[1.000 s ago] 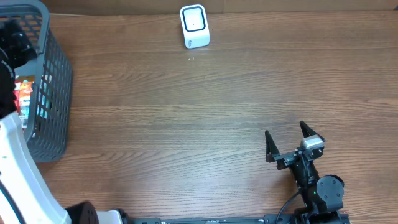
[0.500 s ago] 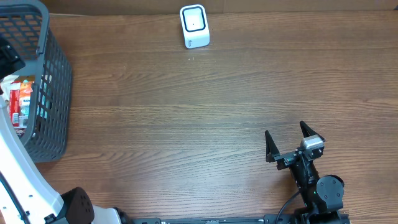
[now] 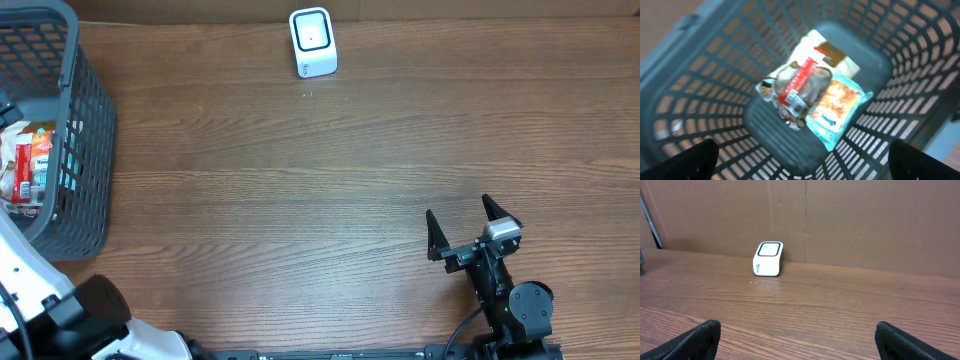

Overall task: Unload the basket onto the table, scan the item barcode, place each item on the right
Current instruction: 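Move the left gripper up and over into the grey basket, then grasp the orange-and-teal snack packet in the basket with the left gripper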

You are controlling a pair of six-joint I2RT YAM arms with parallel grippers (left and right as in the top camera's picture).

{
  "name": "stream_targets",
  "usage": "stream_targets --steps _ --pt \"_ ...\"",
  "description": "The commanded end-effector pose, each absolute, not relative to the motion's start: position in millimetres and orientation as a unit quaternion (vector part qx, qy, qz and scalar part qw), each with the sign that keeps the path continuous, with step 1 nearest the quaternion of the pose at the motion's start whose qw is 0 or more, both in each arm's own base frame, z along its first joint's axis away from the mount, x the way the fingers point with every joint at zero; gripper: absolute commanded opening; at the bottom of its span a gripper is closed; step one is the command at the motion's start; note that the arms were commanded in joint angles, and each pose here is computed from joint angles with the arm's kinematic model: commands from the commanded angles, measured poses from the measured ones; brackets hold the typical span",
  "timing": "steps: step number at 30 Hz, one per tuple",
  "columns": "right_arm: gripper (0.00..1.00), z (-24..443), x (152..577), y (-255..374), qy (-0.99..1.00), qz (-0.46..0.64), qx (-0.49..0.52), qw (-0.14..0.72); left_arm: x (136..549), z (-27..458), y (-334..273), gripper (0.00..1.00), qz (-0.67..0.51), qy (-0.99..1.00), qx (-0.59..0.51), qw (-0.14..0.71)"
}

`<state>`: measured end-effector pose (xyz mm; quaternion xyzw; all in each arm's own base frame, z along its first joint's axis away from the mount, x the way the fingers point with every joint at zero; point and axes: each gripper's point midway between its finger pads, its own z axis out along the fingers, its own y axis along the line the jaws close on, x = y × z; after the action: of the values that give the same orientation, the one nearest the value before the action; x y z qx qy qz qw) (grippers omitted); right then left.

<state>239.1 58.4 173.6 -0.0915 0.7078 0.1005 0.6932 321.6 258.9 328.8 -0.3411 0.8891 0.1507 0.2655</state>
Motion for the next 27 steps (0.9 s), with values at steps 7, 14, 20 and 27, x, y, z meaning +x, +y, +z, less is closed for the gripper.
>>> stream_targets --steps 7,14,20,27 --pt "1.00 171 240 56 0.708 0.095 -0.089 0.695 349 257 258 1.00 0.060 0.946 -0.258 0.187" --pt "1.00 171 240 56 0.708 0.095 -0.089 0.695 360 211 255 1.00 0.016 0.964 -0.229 0.136" --pt "1.00 171 240 56 0.708 0.095 -0.089 0.695 362 188 258 1.00 0.008 0.967 -0.230 0.110" --pt "1.00 171 240 56 0.708 0.095 -0.089 0.695 365 167 260 1.00 0.000 0.970 -0.228 0.088"
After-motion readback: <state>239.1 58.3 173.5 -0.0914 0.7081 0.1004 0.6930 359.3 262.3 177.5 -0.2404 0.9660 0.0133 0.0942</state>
